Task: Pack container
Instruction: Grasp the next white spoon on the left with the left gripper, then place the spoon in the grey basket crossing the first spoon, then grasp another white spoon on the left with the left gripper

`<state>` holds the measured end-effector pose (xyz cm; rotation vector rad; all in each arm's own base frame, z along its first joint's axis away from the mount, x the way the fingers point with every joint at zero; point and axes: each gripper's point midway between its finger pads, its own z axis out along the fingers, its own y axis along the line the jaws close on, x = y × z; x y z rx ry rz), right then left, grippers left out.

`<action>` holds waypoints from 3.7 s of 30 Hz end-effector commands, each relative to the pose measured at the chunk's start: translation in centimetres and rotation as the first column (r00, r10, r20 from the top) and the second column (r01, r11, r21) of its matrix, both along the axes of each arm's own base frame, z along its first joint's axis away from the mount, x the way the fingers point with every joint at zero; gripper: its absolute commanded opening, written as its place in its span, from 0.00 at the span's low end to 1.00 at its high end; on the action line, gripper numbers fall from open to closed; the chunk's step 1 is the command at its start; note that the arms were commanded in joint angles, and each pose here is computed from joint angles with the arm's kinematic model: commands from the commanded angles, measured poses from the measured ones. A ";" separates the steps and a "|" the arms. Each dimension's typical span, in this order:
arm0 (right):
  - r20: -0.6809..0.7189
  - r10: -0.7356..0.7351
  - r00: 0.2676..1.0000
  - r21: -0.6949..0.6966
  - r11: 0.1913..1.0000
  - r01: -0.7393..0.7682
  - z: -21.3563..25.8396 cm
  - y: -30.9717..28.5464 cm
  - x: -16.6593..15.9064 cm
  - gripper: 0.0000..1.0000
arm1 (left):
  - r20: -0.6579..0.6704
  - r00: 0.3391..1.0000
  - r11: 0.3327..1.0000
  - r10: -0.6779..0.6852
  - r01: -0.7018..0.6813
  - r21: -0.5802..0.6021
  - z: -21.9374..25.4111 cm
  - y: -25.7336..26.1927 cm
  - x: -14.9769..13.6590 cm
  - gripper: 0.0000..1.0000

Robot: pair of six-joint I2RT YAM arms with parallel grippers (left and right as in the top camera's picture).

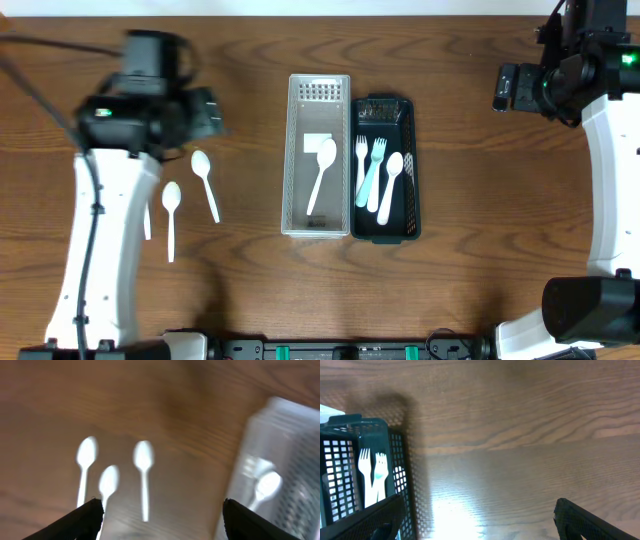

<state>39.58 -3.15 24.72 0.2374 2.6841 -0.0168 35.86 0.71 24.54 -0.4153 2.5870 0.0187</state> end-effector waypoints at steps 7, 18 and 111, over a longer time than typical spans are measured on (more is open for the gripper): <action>0.005 0.000 1.000 -0.012 1.000 0.000 0.2 -0.4 -0.1 0.98 | -0.336 0.932 0.981 0.134 -0.173 -0.089 -13.6 4.6 -1.9 0.81; 0.001 0.001 1.000 -0.012 1.000 -0.001 0.2 -0.4 -0.2 0.98 | -0.422 0.907 0.985 0.001 -0.074 -0.156 -21.2 1.2 0.0 0.82; -0.011 0.005 1.000 -0.029 1.000 -0.005 0.1 -0.9 -0.5 0.99 | -0.315 0.944 0.995 0.098 -0.093 0.030 -10.8 4.6 -6.3 0.77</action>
